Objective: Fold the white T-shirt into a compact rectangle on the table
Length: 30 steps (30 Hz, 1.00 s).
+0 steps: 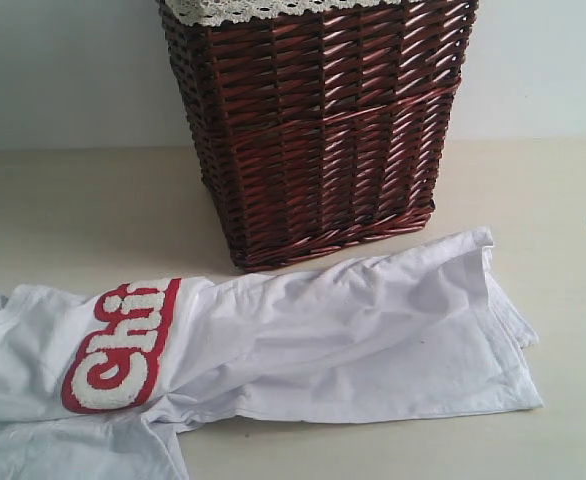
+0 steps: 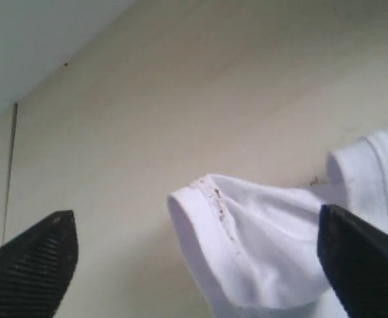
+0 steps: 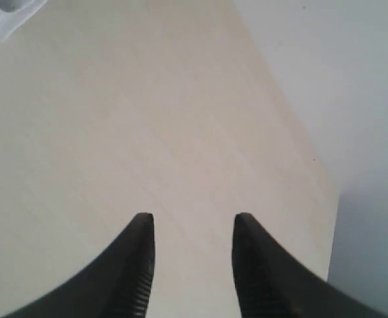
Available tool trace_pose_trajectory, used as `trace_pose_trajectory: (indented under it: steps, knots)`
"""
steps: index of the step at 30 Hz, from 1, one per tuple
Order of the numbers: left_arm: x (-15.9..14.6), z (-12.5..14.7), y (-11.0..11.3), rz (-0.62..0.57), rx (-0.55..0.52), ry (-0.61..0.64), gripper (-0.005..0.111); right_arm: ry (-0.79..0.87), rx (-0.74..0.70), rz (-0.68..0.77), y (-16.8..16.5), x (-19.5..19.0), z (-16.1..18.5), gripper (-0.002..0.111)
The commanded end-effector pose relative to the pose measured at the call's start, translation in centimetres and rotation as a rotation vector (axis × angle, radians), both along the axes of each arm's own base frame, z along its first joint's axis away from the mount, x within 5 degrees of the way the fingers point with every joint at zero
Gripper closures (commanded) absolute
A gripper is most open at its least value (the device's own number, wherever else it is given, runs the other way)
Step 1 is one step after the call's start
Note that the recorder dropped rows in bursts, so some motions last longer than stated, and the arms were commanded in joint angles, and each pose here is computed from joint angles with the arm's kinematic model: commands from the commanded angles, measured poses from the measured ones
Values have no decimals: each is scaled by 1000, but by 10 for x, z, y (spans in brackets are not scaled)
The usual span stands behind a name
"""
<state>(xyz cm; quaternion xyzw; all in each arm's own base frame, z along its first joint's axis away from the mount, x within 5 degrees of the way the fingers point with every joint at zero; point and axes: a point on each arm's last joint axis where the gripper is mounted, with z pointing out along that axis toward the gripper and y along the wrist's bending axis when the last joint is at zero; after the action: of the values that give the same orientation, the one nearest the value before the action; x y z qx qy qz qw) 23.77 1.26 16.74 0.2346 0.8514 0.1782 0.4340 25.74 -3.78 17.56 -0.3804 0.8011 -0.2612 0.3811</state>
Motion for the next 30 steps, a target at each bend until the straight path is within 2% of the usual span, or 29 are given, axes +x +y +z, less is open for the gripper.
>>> trace_pose_trajectory:
  steps: [1, 4, 6, 9, 10, 12, 14, 16, 18, 21, 25, 30]
  knots:
    - [3, 12, 2, 34, -17, -93, 4, -66, 0, -10, -1, -3, 15, 69]
    - [-1, 30, 1, 17, -2, -170, 4, -137, -8, -10, 1, -10, 35, 70]
    - [-9, 52, 0, -15, 24, -262, 10, -194, -15, -9, 2, -19, 53, 77]
    - [-30, 92, -1, -23, 40, -446, 37, -279, -1, -19, 5, -41, 84, 92]
    - [-41, 107, -1, -6, 13, -521, 46, -326, 40, -41, 7, -51, 96, 96]
    - [-62, 129, 1, 68, -111, -643, 58, -420, 166, -100, 10, -71, 116, 103]
    - [-86, 146, 3, 123, -252, -740, 60, -505, 296, -143, 13, -93, 132, 107]
    - [-107, 154, 2, 146, -376, -772, 59, -535, 402, -164, 18, -115, 141, 108]
    - [-123, 155, -2, 119, -451, -745, 58, -507, 443, -162, 23, -133, 143, 108]
    - [-143, 146, -16, 12, -485, -596, 57, -378, 459, -154, 30, -157, 135, 108]
    - [-159, 123, -28, -89, -438, -343, 57, -315, 482, -139, 36, -178, 130, 108]
    - [-160, 82, -21, -35, -320, -216, 57, -422, 429, -181, 33, -196, 137, 108]
